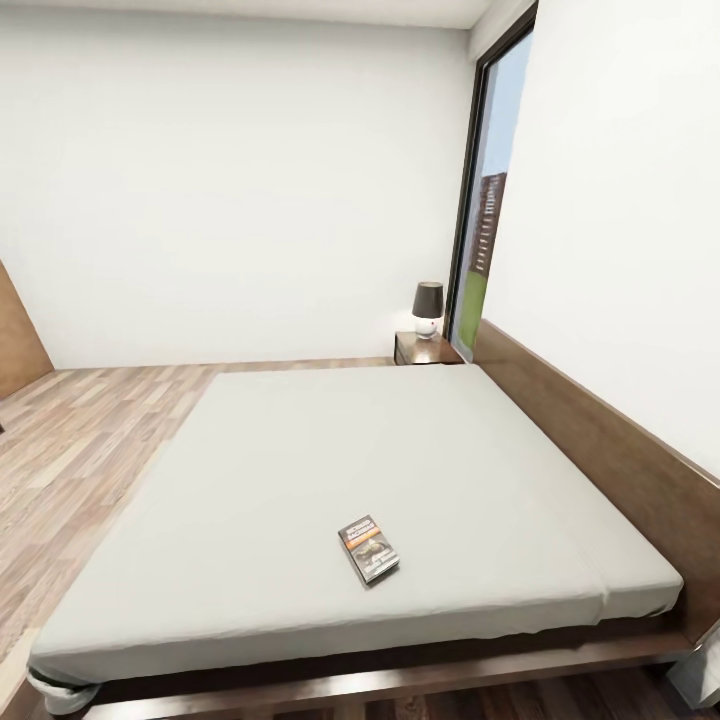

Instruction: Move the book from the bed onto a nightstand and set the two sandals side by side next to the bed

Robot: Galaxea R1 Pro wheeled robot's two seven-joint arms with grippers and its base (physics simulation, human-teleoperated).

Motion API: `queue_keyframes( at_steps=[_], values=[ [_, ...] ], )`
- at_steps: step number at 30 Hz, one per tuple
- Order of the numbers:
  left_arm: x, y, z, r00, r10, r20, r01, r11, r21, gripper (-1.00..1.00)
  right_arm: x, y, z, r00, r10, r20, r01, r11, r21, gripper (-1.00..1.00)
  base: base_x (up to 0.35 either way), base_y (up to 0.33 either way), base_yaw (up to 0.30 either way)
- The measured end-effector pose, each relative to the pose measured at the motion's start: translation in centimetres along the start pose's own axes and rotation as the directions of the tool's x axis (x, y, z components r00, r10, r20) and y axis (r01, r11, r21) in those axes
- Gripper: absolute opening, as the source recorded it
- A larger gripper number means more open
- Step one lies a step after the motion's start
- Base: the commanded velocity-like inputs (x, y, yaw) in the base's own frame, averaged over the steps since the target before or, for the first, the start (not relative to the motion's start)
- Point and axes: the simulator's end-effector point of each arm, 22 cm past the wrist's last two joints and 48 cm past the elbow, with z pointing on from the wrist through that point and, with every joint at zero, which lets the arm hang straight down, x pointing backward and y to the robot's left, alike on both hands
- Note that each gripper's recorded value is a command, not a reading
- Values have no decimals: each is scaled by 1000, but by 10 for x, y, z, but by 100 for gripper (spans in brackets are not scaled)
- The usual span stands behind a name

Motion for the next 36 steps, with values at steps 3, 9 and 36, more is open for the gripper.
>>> queue_keyframes(
  at_steps=[3,9,36],
  values=[
    [-38,-44,4,999,-40,-2,40,996,79,100,1,0,0,1000,0,-1,0,1000,1,100,0,0,0],
    [-84,-133,-12,997,-71,-22,75,967,244,100,5,0,0,1000,2,-6,-2,1000,0,100,0,0,0],
    [-47,-572,-262,984,136,-113,20,550,835,100,20,5,2,1000,7,-25,-7,1000,-7,100,0,0,0]
  ],
)
